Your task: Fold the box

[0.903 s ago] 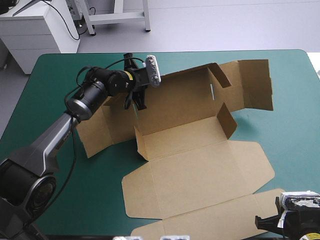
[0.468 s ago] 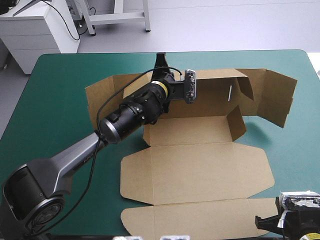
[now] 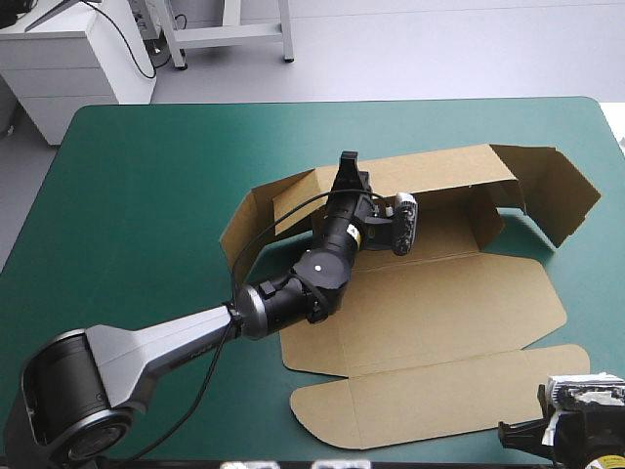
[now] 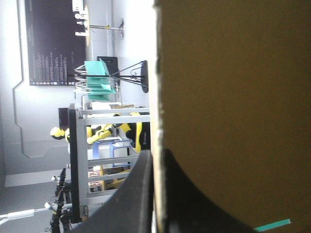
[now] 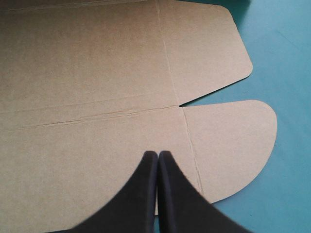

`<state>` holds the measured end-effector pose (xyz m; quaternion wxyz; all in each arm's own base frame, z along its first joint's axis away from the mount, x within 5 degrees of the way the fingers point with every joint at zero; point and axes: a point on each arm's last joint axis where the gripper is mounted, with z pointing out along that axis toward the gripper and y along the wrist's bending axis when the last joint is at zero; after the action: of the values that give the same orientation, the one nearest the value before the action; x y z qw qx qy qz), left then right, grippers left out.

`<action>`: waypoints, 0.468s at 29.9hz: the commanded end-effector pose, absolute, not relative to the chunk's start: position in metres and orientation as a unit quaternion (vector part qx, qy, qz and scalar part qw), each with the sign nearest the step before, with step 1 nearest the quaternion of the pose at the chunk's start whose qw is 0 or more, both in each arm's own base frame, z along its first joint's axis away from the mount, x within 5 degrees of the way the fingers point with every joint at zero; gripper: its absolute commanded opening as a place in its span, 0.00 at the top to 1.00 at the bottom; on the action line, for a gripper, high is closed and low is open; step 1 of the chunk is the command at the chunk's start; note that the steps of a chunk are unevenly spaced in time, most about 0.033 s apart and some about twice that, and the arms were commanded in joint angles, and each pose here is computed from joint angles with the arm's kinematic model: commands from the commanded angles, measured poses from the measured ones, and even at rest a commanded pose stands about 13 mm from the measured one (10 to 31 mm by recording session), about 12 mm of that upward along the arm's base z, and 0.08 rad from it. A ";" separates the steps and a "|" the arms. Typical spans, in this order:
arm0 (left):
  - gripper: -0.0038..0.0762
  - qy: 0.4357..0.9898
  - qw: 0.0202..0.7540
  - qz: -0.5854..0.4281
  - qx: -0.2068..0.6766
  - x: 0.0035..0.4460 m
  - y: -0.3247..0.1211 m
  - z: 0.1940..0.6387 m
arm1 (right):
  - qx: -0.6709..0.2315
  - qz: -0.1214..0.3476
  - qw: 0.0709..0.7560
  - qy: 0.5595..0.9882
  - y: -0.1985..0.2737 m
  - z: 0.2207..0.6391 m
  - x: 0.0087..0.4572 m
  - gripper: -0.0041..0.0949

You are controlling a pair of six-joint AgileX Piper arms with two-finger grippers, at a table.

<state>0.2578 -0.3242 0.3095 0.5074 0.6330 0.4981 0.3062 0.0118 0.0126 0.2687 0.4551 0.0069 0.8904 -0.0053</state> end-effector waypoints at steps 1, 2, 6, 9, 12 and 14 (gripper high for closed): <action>0.96 0.473 0.554 0.326 0.602 0.251 -0.317 0.327 | 0.005 -0.002 0.484 0.875 0.013 0.279 0.015 0.98; 0.96 0.470 0.552 0.329 0.605 0.251 -0.317 0.324 | 0.005 0.000 0.482 0.876 0.013 0.279 0.015 0.98; 0.96 0.469 0.529 0.352 0.614 0.255 -0.319 0.305 | 0.005 0.002 0.483 0.876 0.014 0.279 0.015 0.98; 0.96 0.472 0.512 0.372 0.614 0.260 -0.321 0.293 | 0.005 0.002 0.482 0.876 0.014 0.279 0.016 0.98; 0.96 0.462 0.500 0.398 0.615 0.264 -0.323 0.284 | 0.009 0.002 0.474 0.881 0.012 0.281 0.021 0.98; 0.96 0.464 0.499 0.398 0.615 0.264 -0.323 0.282 | 0.021 0.005 0.466 0.885 0.009 0.284 0.028 0.98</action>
<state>0.2664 -0.3265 0.2655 0.4841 0.6393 0.4533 0.3891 0.0161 0.0126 0.2689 0.4441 0.0107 0.8959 0.0040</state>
